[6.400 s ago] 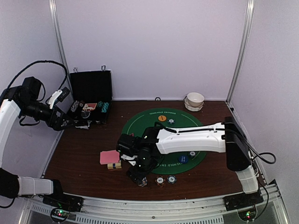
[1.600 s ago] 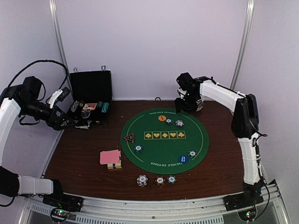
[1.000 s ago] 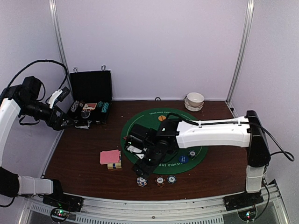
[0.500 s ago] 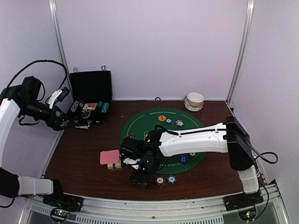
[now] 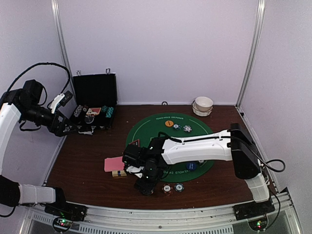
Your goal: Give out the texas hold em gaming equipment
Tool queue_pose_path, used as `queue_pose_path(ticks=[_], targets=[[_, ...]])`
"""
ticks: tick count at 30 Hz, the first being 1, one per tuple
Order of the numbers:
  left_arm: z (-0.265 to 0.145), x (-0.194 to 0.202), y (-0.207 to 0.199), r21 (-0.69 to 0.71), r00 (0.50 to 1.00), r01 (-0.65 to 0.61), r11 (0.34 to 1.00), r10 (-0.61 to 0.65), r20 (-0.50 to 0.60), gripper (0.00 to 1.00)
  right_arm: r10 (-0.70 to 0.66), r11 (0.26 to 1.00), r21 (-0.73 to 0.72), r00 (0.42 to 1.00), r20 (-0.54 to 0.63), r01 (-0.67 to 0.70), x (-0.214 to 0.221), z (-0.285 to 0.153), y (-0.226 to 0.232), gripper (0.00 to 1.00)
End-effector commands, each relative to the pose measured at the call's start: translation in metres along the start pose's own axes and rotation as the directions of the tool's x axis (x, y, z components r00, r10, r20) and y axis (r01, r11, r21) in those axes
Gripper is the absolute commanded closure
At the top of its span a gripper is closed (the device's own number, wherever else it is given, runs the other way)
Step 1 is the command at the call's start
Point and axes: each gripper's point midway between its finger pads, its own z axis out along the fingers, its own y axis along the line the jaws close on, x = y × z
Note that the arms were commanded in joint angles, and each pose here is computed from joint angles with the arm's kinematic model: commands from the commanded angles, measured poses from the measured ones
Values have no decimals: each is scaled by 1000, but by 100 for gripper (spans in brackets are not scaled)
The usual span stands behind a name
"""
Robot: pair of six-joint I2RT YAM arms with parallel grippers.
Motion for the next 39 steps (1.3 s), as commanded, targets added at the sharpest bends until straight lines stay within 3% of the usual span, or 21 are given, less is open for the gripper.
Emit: queue_pose_path(ticks=[1,13,24,26,31,39], targets=[[-6,-1,-2,-11,1000,-20,1000,20,12,2,-10,1000,8,1000,12,10,-6,-5,0,32],[-5,0,-3,-8,1000,-20,1000,20,13,2,-9,1000,8,1000,23,9,-8,-13,-1,46],[-5,2,-4,-8,1000,-23,1000,23,11,2,-14,1000,1,999,33,14,-12,-25,2,65],[-5,2,-4,-7,1000,-23,1000,23,11,2,-14,1000,3,1000,24,14,-11,-23,1,63],[-5,2,-4,-8,1000,-26,1000,26,11,2,-14,1000,-1,1000,-8,14,-5,-15,1,44],[-5,3,-4,-6,1000,-25,1000,25,10,2,-19,1000,-1,1000,-21,19,-1,-11,1,43]])
